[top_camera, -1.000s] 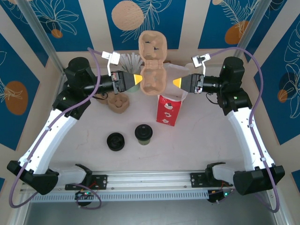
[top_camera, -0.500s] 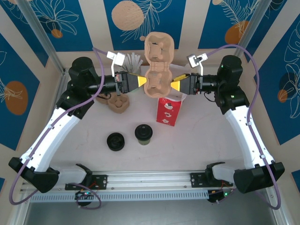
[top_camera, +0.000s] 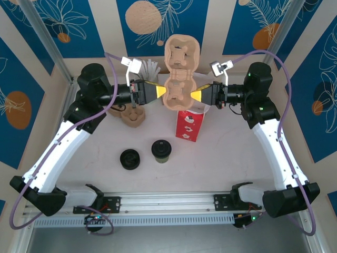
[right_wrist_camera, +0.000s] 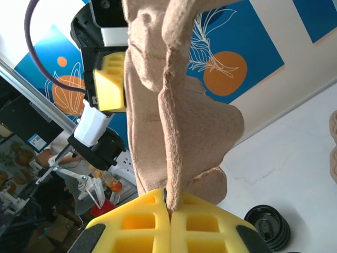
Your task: Pack the takeout coffee
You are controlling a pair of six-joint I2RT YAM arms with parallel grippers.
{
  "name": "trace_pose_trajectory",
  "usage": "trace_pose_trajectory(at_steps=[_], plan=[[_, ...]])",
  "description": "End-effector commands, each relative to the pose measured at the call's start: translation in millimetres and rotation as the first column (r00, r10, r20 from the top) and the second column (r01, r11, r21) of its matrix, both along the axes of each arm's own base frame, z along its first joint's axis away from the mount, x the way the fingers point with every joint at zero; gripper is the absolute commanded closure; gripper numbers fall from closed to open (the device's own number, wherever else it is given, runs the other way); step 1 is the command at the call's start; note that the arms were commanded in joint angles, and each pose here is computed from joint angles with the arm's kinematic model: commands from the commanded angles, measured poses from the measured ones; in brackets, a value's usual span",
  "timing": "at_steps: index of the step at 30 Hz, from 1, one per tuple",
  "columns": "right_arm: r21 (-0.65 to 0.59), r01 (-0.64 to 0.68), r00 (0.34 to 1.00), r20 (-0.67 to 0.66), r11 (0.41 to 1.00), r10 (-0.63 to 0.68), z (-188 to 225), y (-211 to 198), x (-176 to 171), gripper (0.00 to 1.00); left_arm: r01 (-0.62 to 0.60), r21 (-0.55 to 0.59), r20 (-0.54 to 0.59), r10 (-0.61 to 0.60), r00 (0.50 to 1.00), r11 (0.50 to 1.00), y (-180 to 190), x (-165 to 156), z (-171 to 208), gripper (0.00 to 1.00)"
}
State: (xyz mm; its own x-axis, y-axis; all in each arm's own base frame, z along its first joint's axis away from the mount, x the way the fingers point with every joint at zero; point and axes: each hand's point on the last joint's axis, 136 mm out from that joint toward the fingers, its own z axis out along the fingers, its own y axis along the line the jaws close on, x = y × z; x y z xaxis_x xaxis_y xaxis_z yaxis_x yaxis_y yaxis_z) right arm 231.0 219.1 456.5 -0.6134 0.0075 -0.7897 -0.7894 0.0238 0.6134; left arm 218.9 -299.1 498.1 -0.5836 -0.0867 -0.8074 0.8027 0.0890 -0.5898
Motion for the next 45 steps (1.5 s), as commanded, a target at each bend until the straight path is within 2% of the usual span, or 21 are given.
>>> trace_pose_trajectory(at_steps=[1,3,4,7,13,17,20,26,29,35,38,45], plan=[[-0.004,0.030,0.999,0.043,1.000,-0.030,10,-2,-11,1.00,-0.006,0.026,0.063,0.005,0.998,1.000,-4,-8,7,0.55],[-0.026,0.072,0.997,0.034,0.997,-0.071,8,-4,-11,1.00,-0.052,0.066,0.096,0.046,0.994,0.996,-3,-8,6,0.37],[-0.046,0.099,0.995,0.015,0.994,-0.098,6,-6,-10,1.00,-0.081,0.099,0.119,0.069,0.990,0.992,-3,-8,4,0.32],[-0.101,0.155,0.987,-0.034,0.983,-0.159,1,-11,-12,1.00,-0.159,0.189,0.207,0.119,0.971,0.969,-2,-8,2,0.25],[-0.265,0.232,0.949,-0.148,0.936,-0.278,-25,-17,-19,1.00,-0.254,0.283,0.399,0.127,0.908,0.925,0,-8,7,0.23],[-0.328,0.220,0.929,-0.217,0.919,-0.299,-39,-21,-29,1.00,-0.325,0.309,0.488,0.145,0.861,0.894,6,3,6,0.22],[-0.335,0.207,0.925,-0.238,0.919,-0.295,-43,-21,-38,1.00,-0.304,0.316,0.546,0.089,0.833,0.899,2,0,5,0.22],[-0.349,0.121,0.933,-0.279,0.929,-0.227,-44,-11,-55,1.00,-0.178,0.394,0.638,-0.128,0.760,0.902,-19,-18,-13,0.24],[-0.365,0.079,0.938,-0.288,0.927,-0.193,-46,-3,-61,1.00,-0.157,0.430,0.655,-0.188,0.731,0.889,-25,-20,-25,0.25],[-0.414,0.032,0.942,-0.292,0.910,-0.166,-55,7,-69,1.00,-0.167,0.505,0.645,-0.241,0.725,0.847,-28,-14,-43,0.26],[-0.434,0.026,0.942,-0.291,0.900,-0.168,-58,9,-70,1.00,-0.161,0.578,0.615,-0.298,0.730,0.800,-23,-14,-56,0.28],[-0.451,0.020,0.941,-0.293,0.892,-0.169,-60,12,-71,1.00,-0.210,0.660,0.594,-0.331,0.733,0.721,-16,-9,-77,0.31]])
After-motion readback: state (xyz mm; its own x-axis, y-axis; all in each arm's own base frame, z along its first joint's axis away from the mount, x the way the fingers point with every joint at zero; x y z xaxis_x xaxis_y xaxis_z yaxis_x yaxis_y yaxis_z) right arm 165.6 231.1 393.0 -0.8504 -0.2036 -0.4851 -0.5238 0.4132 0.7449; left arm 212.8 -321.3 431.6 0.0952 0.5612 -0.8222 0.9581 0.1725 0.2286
